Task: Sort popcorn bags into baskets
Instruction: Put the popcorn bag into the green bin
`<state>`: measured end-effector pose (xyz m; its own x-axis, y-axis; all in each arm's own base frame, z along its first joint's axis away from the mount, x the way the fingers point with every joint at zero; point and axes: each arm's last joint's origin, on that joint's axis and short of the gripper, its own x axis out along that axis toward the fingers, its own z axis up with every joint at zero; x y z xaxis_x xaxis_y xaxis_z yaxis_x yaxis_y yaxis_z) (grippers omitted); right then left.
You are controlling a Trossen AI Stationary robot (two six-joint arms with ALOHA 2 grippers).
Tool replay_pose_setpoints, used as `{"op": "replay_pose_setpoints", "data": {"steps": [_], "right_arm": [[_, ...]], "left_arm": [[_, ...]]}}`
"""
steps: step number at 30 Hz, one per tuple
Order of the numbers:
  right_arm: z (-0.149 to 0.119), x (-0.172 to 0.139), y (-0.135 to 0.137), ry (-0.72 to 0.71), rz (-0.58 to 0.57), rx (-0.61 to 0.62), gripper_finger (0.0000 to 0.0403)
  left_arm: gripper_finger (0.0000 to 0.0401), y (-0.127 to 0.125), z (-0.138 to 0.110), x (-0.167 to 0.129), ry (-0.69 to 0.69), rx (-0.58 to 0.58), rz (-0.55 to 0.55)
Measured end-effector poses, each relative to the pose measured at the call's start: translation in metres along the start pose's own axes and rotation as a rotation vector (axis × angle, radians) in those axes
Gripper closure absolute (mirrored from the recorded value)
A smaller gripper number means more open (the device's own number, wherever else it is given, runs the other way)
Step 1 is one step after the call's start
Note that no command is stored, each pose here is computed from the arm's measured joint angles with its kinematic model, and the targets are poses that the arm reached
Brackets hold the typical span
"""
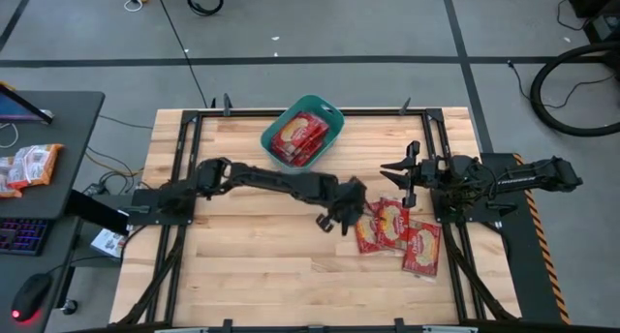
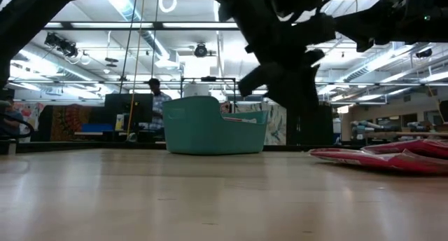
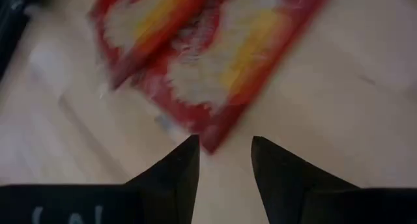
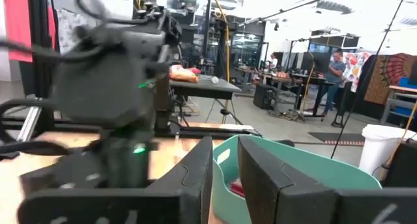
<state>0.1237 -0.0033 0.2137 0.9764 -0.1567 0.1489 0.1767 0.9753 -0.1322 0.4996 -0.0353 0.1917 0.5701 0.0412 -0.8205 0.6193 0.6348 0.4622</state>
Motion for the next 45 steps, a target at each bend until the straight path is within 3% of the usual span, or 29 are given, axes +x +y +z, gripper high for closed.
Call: {"op": "replay_pose_setpoints", "data": {"steps": [7,16,25,28,32,34,38,45], "right_arm": [[0.003,-0.005,-0.001,-0.022,-0.003,0.006,0.0325],[0.004,-0.007,-0.001,-0.028,0.009,0.013,0.0325],[0.004,-0.007,-0.001,-0.03,0.008,0.013,0.0325],[0.004,-0.007,-0.001,-0.03,0.009,0.013,0.0325],[0.004,-0.007,-0.001,-0.028,0.009,0.013,0.0325],[0.004,-0.007,-0.001,-0.027,0.009,0.013,0.0325],[0.003,-0.007,-0.001,-0.022,0.01,0.01,0.0325],[0.003,-0.007,-0.001,-0.018,0.011,0.007,0.0325]], "left_arm": [[0.0257,-0.015,0.024,0.019,-0.107,0.112,0.061],[0.0257,-0.033,0.019,0.052,-0.088,0.225,0.02],[0.0263,-0.033,0.015,0.062,-0.087,0.223,0.025],[0.0291,-0.033,0.014,0.062,-0.083,0.226,0.021],[0.0369,-0.035,0.013,0.066,-0.078,0.218,0.015],[0.0389,-0.037,0.014,0.066,-0.074,0.181,0.01],[0.0395,-0.036,0.016,0.053,-0.034,0.128,0.003],[0.0398,-0.015,0.022,-0.013,0.077,0.108,0.115]]}}
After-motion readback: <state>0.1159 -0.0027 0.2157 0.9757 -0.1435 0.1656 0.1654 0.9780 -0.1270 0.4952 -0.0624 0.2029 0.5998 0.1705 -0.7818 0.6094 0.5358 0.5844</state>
